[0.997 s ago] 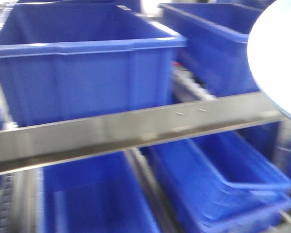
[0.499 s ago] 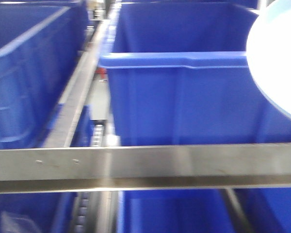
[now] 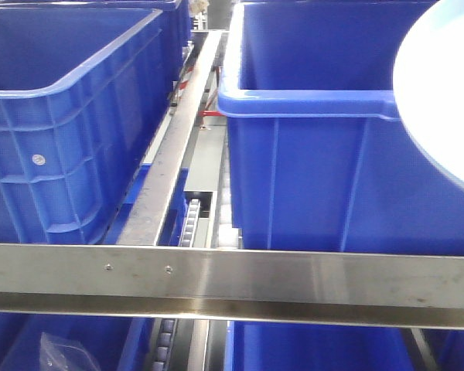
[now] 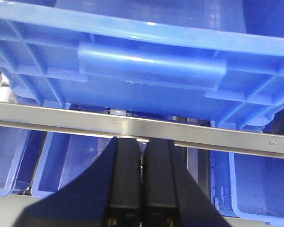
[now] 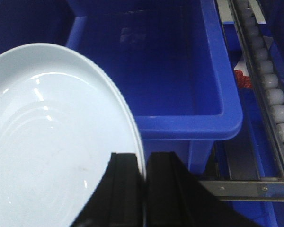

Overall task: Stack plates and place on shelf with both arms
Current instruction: 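Lower the plates into the blue bin with the right gripper and release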

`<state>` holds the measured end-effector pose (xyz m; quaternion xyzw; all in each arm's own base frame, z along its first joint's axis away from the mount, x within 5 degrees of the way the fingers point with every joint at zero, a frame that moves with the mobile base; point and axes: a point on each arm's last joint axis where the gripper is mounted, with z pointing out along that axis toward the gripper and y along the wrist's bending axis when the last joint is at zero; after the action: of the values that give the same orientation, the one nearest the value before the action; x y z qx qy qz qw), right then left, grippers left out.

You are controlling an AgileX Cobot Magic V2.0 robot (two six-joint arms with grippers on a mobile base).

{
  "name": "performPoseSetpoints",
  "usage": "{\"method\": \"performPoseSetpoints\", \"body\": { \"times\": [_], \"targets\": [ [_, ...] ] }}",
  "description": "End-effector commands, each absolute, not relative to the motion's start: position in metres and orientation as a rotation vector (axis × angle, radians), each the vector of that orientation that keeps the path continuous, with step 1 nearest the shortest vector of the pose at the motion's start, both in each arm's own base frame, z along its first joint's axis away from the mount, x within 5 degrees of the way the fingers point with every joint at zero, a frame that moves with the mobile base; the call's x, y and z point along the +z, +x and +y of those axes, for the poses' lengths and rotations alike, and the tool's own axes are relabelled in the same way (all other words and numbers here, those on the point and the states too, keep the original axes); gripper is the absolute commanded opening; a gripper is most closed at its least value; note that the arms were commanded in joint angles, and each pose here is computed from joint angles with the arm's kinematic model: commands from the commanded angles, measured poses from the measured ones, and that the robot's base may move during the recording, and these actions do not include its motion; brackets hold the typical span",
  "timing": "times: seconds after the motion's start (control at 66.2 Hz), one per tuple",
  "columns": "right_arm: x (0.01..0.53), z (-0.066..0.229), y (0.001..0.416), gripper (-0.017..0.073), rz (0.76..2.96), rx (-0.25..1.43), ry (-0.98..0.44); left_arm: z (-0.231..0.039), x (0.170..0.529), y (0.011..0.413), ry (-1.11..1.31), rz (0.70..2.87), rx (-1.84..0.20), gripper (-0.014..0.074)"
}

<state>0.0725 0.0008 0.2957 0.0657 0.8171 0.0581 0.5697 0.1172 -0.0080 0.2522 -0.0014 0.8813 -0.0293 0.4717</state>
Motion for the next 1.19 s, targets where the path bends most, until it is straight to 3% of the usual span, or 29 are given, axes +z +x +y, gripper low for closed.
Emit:
{"method": "performPoseSetpoints", "body": {
  "times": [0.0, 1.179],
  "targets": [
    [0.3140, 0.0012, 0.0753, 0.0057, 1.800, 0.145, 0.137, -0.0094, 0.2679, 0.1226, 0.002, 2.056, -0.087, 0.0083],
    [0.3155, 0.0014, 0.0757, 0.0057, 1.783, 0.147, 0.135, -0.0094, 0.2679, 0.1226, 0.002, 2.056, -0.087, 0.0083]
  ]
}}
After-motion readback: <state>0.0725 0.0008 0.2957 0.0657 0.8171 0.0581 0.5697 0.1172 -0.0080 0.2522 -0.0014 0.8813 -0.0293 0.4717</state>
